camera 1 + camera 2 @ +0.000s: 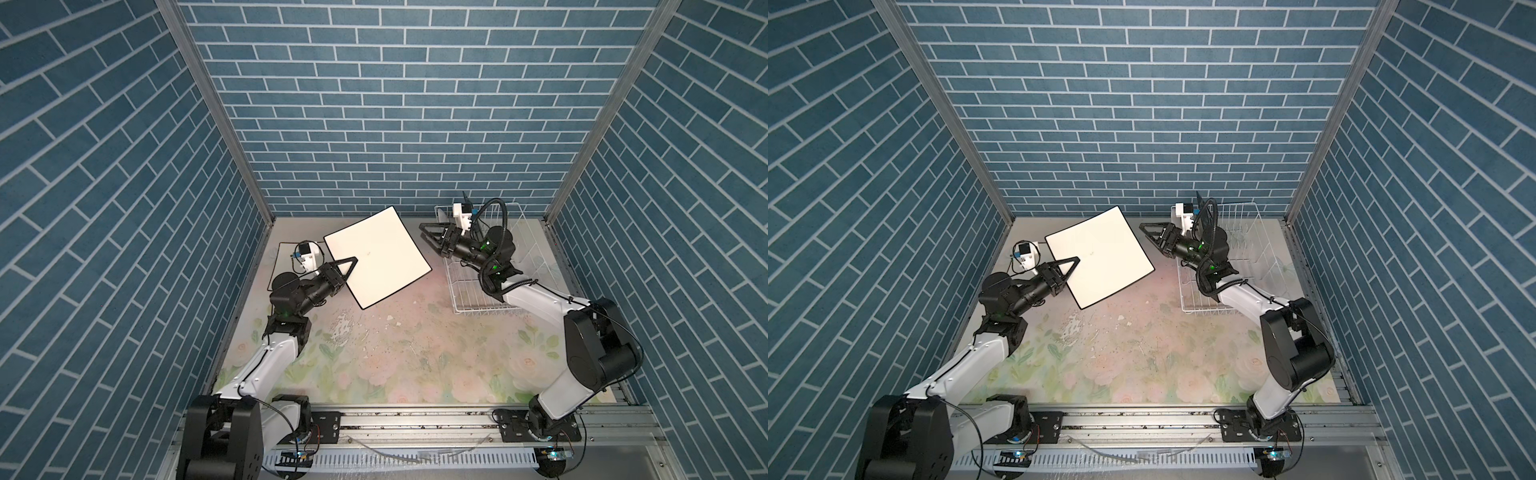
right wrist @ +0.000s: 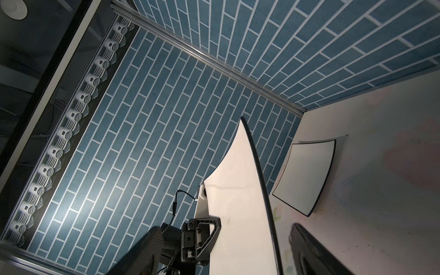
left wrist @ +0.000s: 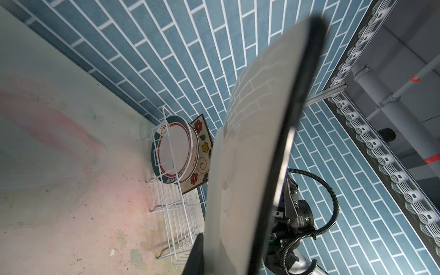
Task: Unload the plates from the dish rack
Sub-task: Place the plate on the plate.
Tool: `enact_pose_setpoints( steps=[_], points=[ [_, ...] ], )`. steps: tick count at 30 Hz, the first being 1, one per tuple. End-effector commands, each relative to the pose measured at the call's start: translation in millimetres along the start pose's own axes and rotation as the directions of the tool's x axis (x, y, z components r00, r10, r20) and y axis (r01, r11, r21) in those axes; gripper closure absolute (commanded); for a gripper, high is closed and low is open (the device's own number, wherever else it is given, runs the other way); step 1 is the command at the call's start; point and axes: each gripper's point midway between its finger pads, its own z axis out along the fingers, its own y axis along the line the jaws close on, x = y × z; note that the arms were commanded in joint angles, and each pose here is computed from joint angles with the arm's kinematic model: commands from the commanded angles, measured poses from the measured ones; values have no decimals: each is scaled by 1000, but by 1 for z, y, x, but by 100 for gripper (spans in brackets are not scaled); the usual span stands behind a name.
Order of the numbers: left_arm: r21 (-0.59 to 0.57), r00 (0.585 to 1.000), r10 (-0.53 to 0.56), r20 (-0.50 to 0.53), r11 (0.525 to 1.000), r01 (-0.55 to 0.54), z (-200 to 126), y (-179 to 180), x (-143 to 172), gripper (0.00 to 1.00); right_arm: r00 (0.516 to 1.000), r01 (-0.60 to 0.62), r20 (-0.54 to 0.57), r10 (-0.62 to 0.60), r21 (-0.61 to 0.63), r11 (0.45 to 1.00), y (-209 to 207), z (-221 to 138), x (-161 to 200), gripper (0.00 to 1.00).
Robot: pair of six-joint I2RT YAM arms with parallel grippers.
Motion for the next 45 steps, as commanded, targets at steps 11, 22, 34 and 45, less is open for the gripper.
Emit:
enact_pose_setpoints(
  steps=[11, 22, 34, 45],
  points=[
    [-131, 943, 88, 320, 990, -48, -51, 18, -59, 100, 976, 194, 62, -209, 185, 963, 12, -38, -22, 13],
    [-239, 883, 82, 463, 970, 35, -78, 56, -79, 100, 939, 315, 8, -344, 383, 868, 1, -71, -18, 12],
    [-318, 808, 82, 584, 938, 135, -107, 91, -91, 100, 860, 451, -41, -509, 529, 719, 0, -106, -20, 13],
    [-370, 703, 149, 695, 913, 172, -134, 108, -107, 100, 841, 489, -94, -533, 556, 672, -6, -119, -11, 13]
  ],
)
